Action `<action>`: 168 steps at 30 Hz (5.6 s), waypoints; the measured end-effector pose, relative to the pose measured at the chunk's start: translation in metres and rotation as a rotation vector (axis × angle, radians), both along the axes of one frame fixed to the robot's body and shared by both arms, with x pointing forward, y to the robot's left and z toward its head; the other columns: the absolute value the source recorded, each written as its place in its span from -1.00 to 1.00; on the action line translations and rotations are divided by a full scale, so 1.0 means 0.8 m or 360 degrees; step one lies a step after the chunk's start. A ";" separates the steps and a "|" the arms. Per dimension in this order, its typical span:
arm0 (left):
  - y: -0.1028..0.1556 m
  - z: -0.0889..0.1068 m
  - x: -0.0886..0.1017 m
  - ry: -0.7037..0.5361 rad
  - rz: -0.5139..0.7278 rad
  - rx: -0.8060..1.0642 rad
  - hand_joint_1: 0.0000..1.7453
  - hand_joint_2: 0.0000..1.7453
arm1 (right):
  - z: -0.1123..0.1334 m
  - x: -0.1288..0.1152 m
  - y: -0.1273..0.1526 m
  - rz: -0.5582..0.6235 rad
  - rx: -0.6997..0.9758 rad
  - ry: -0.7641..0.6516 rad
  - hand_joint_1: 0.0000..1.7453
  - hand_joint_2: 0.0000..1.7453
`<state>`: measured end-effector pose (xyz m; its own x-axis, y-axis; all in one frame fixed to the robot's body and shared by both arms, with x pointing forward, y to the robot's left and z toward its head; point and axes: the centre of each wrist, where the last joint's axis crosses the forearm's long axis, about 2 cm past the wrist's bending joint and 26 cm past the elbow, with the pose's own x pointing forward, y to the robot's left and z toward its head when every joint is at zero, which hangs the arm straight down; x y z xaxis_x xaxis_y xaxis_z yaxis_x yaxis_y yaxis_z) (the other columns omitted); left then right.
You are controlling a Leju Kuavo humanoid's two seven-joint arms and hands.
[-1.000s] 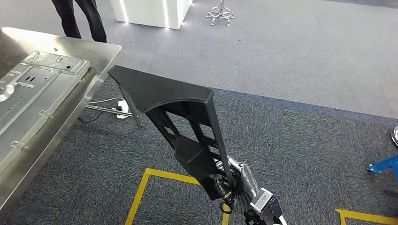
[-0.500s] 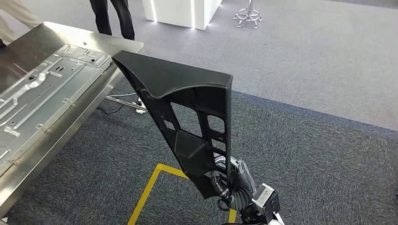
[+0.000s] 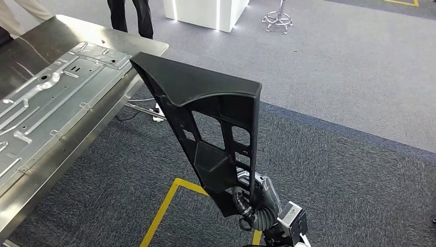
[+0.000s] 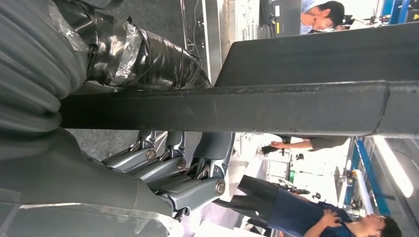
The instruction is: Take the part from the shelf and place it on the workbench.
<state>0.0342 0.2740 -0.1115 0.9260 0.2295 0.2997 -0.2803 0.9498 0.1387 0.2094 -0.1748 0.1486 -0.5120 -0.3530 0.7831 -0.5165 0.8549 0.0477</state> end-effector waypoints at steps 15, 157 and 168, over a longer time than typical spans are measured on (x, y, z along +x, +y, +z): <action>-0.003 0.000 0.001 -0.0021 -0.0033 0.0005 -1.00 1.00 | -0.006 -0.009 -0.010 -0.0042 0.0029 0.0011 1.00 1.00; -0.009 0.002 0.016 -0.0088 -0.0218 0.0065 -1.00 1.00 | -0.003 -0.044 -0.039 -0.0310 -0.0108 -0.0022 1.00 1.00; -0.012 0.003 0.017 -0.0009 -0.0144 0.0018 -1.00 1.00 | 0.002 -0.038 -0.035 -0.0164 -0.0073 -0.0039 1.00 1.00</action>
<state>0.0479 0.2644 -0.1095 0.9411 0.1414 0.3072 -0.1940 0.9698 0.1479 0.1790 -0.2027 0.1500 -0.5631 -0.2617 0.7839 -0.4263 0.9046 -0.0042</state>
